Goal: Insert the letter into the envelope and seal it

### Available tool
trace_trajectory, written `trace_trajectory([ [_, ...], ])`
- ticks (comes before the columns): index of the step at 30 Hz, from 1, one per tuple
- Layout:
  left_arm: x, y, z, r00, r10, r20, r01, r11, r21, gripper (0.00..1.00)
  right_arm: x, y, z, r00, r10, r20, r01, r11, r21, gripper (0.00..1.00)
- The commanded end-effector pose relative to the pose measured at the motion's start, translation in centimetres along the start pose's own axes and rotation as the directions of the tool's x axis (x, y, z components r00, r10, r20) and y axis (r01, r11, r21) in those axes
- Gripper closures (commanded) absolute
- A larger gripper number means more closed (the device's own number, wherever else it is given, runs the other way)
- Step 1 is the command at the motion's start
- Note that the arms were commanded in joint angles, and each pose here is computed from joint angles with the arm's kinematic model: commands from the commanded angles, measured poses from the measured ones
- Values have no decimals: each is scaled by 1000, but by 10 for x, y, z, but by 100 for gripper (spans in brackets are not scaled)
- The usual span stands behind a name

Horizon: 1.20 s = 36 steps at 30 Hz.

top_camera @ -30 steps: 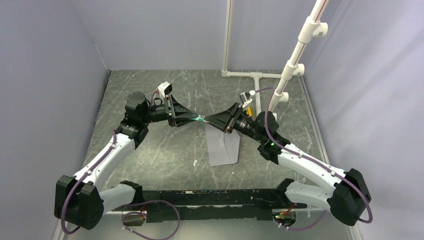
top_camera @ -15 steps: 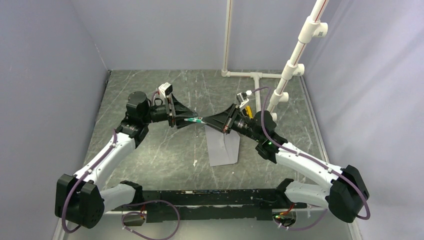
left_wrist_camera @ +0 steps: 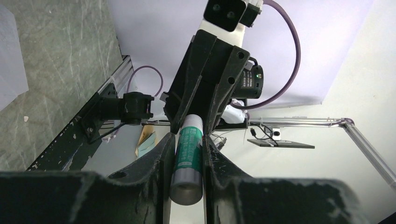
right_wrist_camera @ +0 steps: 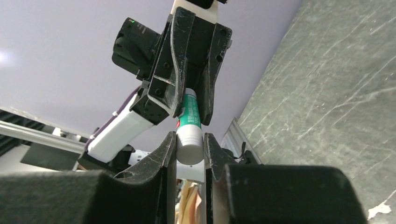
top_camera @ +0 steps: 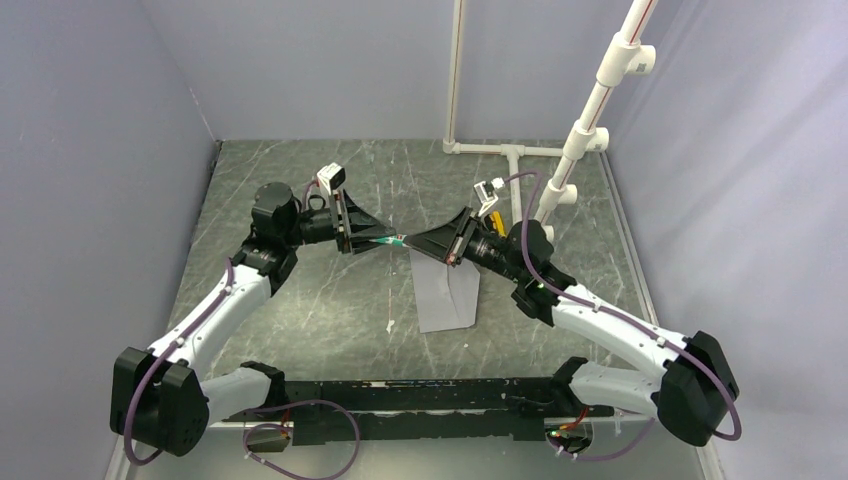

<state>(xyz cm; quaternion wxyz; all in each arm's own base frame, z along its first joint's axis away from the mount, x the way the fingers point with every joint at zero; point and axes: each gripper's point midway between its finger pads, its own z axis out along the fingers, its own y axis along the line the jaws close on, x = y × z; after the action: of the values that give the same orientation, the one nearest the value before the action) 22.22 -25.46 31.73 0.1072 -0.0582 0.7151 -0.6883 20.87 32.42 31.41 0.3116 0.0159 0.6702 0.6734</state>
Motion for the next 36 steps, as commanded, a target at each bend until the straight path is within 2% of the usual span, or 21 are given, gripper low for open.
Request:
trace_trajectory([
  [1, 2, -9, -2, 996, 82, 17, -83, 996, 31, 98, -14, 45, -11, 969, -236, 67, 243, 960, -141, 100],
  [4, 1, -11, -3, 997, 72, 6, -72, 995, 69, 98, -14, 55, -23, 944, -319, 81, 329, 925, -189, 100],
  [8, 1, -12, -8, 996, 90, 0, -90, 993, 82, 98, -17, 64, -34, 927, -364, 90, 375, 900, -224, 100],
  [18, -3, -4, -30, 994, 98, 58, -100, 994, 32, 97, -35, 58, -44, 909, -389, 148, 409, 901, -144, 100],
  [21, -8, -5, -35, 990, 105, 94, -108, 994, 25, 98, -27, 55, -43, 912, -394, 115, 409, 896, -173, 100],
  [27, -5, -3, -35, 991, 118, 68, -120, 993, 22, 98, -19, 60, -39, 879, -476, 41, 473, 853, -221, 100],
  [29, -6, -1, -36, 987, 144, 77, -142, 990, -20, 97, -19, 54, -36, 875, -484, 26, 479, 855, -198, 100],
  [32, -14, 15, -43, 975, 185, 124, -157, 966, -203, 97, -19, 30, -28, 868, -496, -32, 491, 865, -107, 100],
  [34, -25, 23, -53, 952, 263, 156, -193, 912, -361, 98, -18, 9, -19, 851, -518, -81, 520, 854, 0, 100],
  [36, -35, 44, -67, 936, 312, 164, -189, 838, -512, 98, -13, -15, -9, 821, -554, -136, 569, 812, 131, 100],
])
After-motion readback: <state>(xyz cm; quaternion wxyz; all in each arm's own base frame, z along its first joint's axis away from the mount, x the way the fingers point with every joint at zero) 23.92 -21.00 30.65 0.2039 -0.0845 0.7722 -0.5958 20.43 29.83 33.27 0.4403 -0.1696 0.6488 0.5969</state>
